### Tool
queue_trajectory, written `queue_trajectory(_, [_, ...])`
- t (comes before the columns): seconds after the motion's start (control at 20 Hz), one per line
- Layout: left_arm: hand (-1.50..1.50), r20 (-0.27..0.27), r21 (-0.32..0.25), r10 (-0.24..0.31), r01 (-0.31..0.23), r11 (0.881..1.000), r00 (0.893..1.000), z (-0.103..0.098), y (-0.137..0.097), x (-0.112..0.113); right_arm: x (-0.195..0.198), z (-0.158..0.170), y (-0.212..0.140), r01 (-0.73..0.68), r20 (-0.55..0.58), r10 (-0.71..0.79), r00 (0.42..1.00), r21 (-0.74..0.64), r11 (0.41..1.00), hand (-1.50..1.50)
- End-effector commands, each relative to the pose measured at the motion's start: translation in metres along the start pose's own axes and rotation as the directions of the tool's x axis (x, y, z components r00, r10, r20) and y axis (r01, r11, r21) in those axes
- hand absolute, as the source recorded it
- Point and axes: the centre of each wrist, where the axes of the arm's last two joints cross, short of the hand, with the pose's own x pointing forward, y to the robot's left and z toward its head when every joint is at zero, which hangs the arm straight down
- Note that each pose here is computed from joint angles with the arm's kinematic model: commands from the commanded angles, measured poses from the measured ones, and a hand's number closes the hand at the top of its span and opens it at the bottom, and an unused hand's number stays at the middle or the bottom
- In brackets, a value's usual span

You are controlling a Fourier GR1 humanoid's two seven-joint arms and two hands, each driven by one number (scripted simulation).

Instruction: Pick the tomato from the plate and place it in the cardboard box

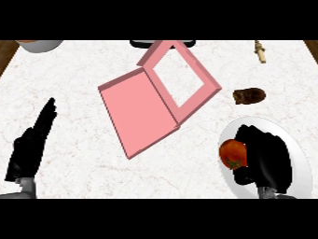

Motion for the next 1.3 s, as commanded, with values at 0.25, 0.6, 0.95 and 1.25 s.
queue_trajectory(0.25, [0.00,-0.006,-0.021,0.012,-0.012,1.000,1.000,0.001,-0.003,-0.007,0.040,0.019,-0.083,0.390,0.336,-0.336,0.880,-0.108,0.914,1.50])
queue_trajectory(0.6, [0.00,0.018,0.002,-0.002,0.002,1.000,1.000,-0.006,-0.006,0.001,0.087,0.014,-0.111,0.510,0.479,-0.423,0.769,-0.060,0.858,1.50])
queue_trajectory(0.95, [0.00,0.013,-0.003,0.000,0.000,1.000,1.000,-0.002,-0.016,0.010,0.154,0.014,-0.142,0.499,0.461,-0.427,0.778,-0.040,0.866,1.50])
queue_trajectory(1.25, [0.00,0.009,-0.027,-0.005,0.005,1.000,1.000,-0.010,-0.016,0.005,0.195,-0.035,-0.147,0.481,0.411,-0.439,0.799,-0.001,0.876,1.50])
